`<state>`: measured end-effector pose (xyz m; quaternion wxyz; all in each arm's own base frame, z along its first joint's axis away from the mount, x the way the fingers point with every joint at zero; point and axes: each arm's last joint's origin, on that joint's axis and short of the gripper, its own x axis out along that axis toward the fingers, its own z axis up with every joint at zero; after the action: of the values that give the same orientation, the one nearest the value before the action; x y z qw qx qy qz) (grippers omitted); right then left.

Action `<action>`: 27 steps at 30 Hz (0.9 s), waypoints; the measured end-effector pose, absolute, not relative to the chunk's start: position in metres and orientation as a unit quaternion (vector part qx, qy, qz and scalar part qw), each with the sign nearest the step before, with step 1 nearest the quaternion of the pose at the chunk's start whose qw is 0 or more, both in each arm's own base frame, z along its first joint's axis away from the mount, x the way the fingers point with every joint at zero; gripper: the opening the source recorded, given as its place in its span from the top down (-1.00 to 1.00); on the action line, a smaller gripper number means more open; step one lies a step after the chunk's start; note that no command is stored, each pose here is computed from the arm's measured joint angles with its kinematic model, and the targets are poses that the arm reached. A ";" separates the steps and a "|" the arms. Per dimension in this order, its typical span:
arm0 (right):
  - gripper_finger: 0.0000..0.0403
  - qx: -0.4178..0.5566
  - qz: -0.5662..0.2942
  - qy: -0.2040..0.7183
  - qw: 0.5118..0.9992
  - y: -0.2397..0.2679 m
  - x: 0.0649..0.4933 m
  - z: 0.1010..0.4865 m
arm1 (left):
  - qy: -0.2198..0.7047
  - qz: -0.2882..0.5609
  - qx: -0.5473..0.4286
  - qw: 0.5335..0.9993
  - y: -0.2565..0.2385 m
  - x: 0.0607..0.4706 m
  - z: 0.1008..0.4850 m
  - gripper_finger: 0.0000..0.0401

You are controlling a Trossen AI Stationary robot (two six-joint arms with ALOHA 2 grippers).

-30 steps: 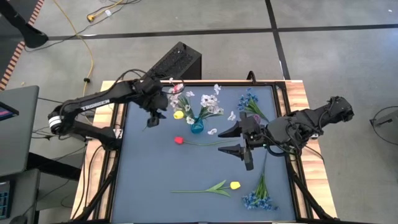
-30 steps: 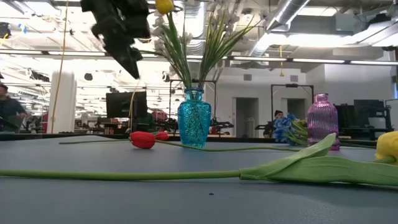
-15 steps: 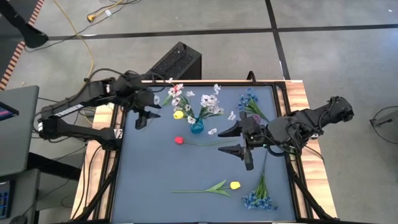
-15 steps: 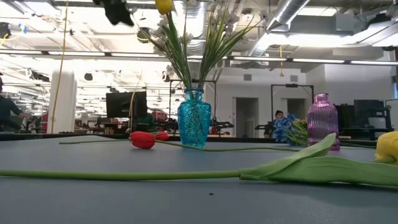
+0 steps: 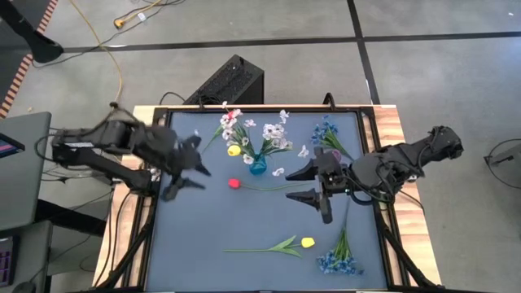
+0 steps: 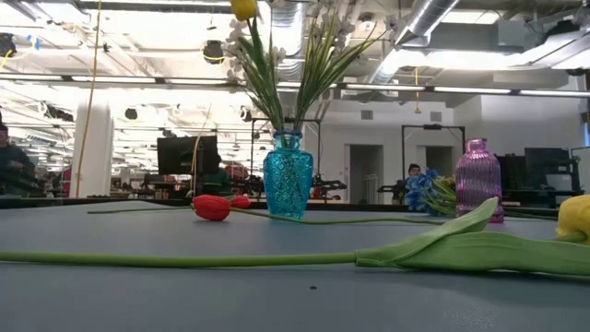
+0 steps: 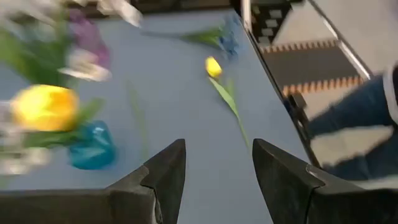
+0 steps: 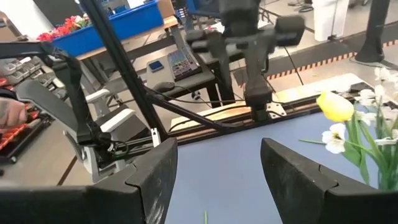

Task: Sort flowers into vase by color
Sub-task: Put the yellow flower into the blue vase

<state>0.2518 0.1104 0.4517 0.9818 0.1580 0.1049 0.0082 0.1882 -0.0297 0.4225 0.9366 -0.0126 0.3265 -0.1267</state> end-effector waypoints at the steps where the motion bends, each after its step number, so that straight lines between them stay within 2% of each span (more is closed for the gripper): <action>1: -0.28 0.158 0.011 0.106 0.982 0.112 0.251 0.452 | 0.333 -0.130 -0.011 0.934 -0.039 0.193 0.420 0.13; 5: -0.28 0.148 0.021 0.124 0.981 0.118 0.247 0.449 | 0.352 -0.145 -0.007 0.925 -0.077 0.209 0.408 0.13; 11: -0.28 0.138 0.038 0.204 0.968 0.134 0.232 0.434 | 0.383 -0.146 0.013 0.912 -0.136 0.243 0.375 0.13; 19: -0.28 0.151 0.109 0.290 0.939 0.178 0.192 0.420 | 0.410 -0.122 -0.021 0.904 -0.193 0.311 0.301 0.13; 27: -0.28 0.143 0.118 0.318 0.930 0.218 0.146 0.392 | 0.380 -0.059 -0.018 0.923 -0.222 0.364 0.223 0.13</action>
<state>0.1464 0.2179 0.3917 0.9299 0.1432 0.3176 0.1183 0.3642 -0.2216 0.2232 0.9227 -0.0179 0.3804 -0.0592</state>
